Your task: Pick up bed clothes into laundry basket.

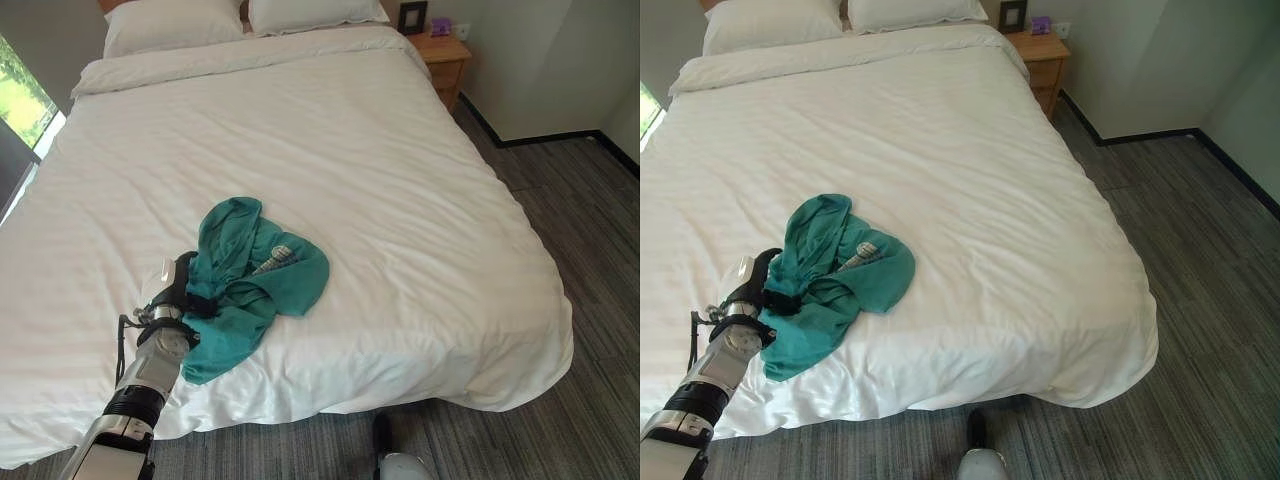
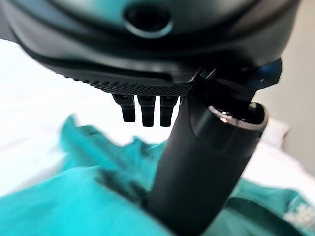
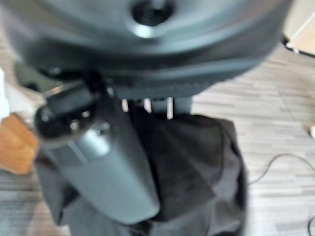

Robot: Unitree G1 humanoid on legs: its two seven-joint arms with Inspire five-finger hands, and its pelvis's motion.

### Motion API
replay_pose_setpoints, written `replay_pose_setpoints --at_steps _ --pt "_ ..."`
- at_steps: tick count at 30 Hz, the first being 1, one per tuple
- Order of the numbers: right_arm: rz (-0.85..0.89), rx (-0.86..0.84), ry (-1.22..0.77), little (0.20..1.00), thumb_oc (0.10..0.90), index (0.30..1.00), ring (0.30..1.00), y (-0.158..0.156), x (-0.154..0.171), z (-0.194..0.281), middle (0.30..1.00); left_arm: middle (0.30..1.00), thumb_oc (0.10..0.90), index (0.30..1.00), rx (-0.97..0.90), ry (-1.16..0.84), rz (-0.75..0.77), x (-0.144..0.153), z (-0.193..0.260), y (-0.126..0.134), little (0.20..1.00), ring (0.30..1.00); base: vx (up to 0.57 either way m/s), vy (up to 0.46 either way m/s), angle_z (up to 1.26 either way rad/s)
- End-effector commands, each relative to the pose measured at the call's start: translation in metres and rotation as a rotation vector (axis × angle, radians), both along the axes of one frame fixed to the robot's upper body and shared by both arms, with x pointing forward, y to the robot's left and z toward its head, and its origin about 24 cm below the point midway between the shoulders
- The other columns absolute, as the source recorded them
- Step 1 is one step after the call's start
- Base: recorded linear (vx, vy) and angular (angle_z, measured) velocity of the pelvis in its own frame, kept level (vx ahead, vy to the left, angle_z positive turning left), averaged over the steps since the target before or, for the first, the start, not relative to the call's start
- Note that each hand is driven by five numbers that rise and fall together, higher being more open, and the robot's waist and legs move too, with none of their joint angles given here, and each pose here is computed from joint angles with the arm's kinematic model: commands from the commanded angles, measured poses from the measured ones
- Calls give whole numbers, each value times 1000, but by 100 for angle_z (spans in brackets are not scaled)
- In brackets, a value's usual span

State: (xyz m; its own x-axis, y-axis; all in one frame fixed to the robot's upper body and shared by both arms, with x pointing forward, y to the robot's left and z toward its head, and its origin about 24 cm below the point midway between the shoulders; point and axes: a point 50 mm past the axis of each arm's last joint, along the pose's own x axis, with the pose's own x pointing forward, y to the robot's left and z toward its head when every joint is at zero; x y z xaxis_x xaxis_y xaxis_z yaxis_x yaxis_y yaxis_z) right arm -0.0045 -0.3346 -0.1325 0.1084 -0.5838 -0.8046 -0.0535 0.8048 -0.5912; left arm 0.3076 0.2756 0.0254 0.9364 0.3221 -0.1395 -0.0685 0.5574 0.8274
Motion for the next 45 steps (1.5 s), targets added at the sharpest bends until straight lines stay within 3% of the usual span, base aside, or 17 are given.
replay_pose_setpoints --at_steps 1,5,6,10,15,16,17,18,20,22,23,27,30,34,35,40,45 --pt "-57 -13 13 300 400 300 300 -12 -2 5 300 900 800 900 -126 -189 -118 30 47 -15 900 900 3 -1 9" --pt "31 -21 20 300 400 300 300 -18 13 8 300 900 800 900 -262 -137 -197 35 30 -44 900 900 4 5 5" --pt "78 -28 15 300 400 300 300 -19 22 9 300 300 400 300 -358 -102 -223 37 20 -62 300 300 -48 25 10" --pt "142 -28 -3 300 400 300 300 -14 36 8 300 300 400 300 -376 -67 -299 46 18 -97 300 300 -31 4 1" --pt "136 -9 -35 300 400 300 300 -8 35 5 300 300 400 300 -279 -241 -398 65 69 -116 300 300 -15 -12 -14" --pt "156 -50 -122 300 400 300 300 -18 60 15 300 300 400 300 -203 -471 -460 69 127 -120 300 300 -37 28 -7" --pt "158 -49 -124 300 400 300 300 -17 61 15 300 300 400 300 -201 -472 -458 68 128 -119 300 300 -74 44 -19" --pt "231 -103 -235 300 400 300 300 -27 102 32 300 300 400 300 -149 -703 -495 60 181 -119 300 300 -85 49 -52" --pt "374 -171 -408 300 400 300 300 -29 171 65 300 300 400 300 -72 -892 -522 44 222 -117 300 300 -81 54 -114" --pt "375 -170 -408 300 400 300 300 -28 171 65 300 300 400 300 -71 -892 -520 44 222 -117 300 300 -27 83 -145" --pt "579 -273 -488 300 400 300 300 -15 237 100 300 300 400 300 105 -1193 -550 24 283 -144 300 300 -135 254 -70" --pt "591 -400 -557 300 400 300 300 -26 256 131 300 300 400 300 55 -1491 -721 -24 325 -196 300 300 -166 289 -92" --pt "621 -475 -598 300 400 300 300 -33 252 146 300 300 400 300 20 -1515 -832 -39 318 -214 300 300 -300 138 0" --pt "671 -553 -625 300 400 300 300 -36 242 155 300 300 400 300 16 -1413 -856 -34 293 -213 300 300 -436 137 -133" --pt "772 -608 -642 300 400 300 300 -23 242 157 300 300 400 300 32 -1253 -825 -19 261 -202 300 300 -337 94 -124" --pt "911 -716 -789 300 400 300 300 6 258 185 300 300 400 300 59 -1049 -683 1 212 -172 300 300 -310 75 -153" --pt "1047 -806 -1007 300 400 300 300 42 285 234 300 300 400 300 70 -835 -498 -5 155 -113 300 300 -227 -114 -198"
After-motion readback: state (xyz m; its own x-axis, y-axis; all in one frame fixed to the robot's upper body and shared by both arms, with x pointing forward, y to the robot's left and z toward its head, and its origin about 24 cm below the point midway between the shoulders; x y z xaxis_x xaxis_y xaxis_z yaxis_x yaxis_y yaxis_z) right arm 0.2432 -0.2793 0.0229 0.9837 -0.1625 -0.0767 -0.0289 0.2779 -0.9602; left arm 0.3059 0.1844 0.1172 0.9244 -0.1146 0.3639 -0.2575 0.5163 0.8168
